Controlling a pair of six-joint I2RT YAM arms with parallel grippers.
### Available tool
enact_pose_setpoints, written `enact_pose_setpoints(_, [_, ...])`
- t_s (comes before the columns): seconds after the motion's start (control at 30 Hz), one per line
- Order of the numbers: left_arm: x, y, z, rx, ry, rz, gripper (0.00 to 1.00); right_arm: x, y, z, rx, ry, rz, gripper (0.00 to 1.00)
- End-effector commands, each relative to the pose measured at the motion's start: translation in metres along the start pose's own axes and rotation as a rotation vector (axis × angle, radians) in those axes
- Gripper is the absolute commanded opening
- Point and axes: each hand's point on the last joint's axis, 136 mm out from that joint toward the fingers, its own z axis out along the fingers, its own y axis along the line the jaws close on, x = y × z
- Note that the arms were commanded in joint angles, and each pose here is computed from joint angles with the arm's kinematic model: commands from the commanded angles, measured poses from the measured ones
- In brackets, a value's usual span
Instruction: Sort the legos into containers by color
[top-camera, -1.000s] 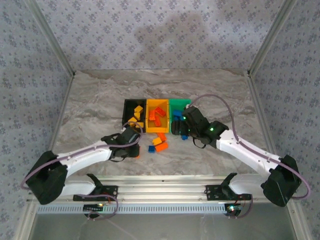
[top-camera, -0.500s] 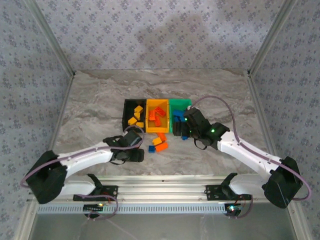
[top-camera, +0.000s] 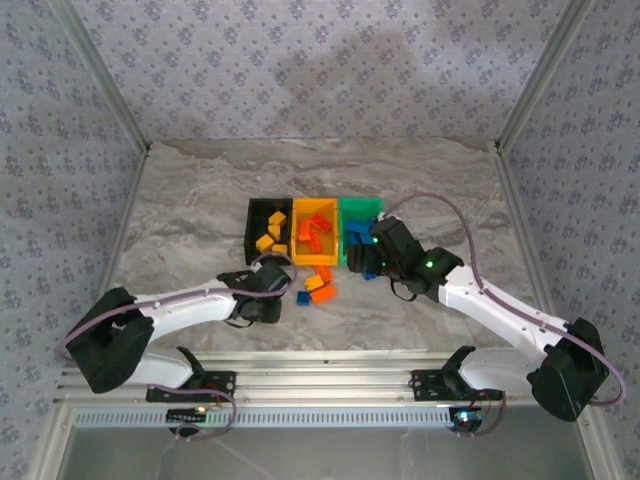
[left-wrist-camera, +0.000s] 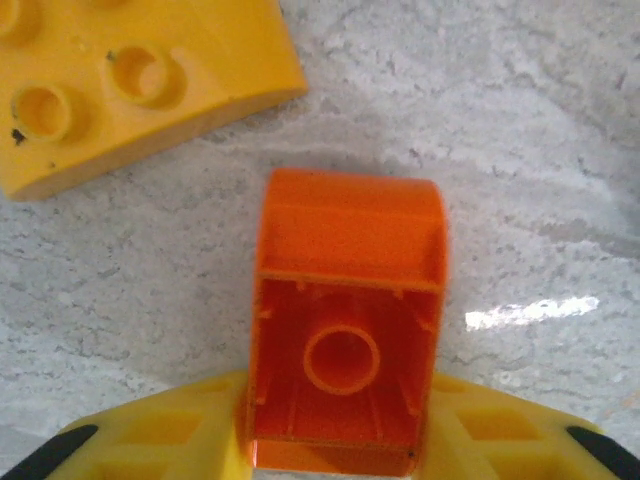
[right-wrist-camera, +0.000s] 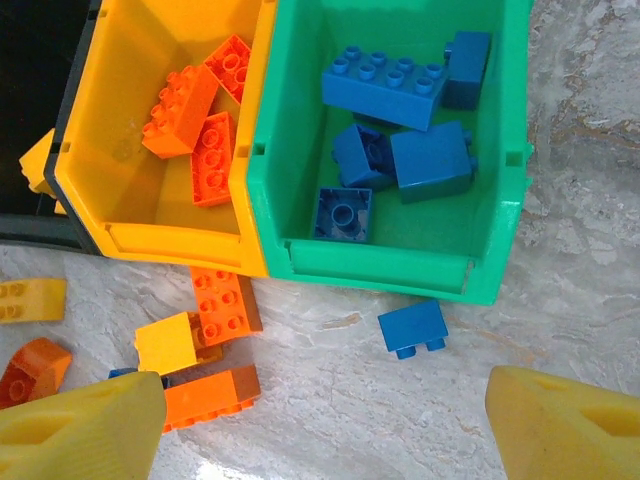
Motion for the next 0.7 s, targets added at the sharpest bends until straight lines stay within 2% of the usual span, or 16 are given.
enact_pose_setpoints(0.0, [-0.01, -0.012, 0.006, 0.042, -0.042, 0.003, 0.35, 0.002, -0.007, -0.003, 0.011, -0.011, 0.043, 0.85])
enact_pose_setpoints(0.2, [-0.029, -0.028, -0.032, 0.11, -0.109, -0.004, 0.29, 0.006, -0.012, -0.007, 0.012, -0.021, 0.06, 0.85])
enact_pose_setpoints(0.4, [-0.088, -0.068, -0.076, 0.204, -0.221, -0.001, 0.29, 0.017, -0.022, -0.008, 0.022, -0.015, 0.079, 0.85])
enact_pose_setpoints(0.53, [-0.132, -0.09, -0.074, 0.184, -0.254, 0.024, 0.29, 0.026, -0.03, -0.007, 0.04, 0.003, 0.088, 0.85])
enact_pose_setpoints(0.67, [-0.171, -0.095, -0.049, 0.143, -0.235, -0.005, 0.27, 0.034, -0.038, -0.008, 0.056, 0.012, 0.097, 0.85])
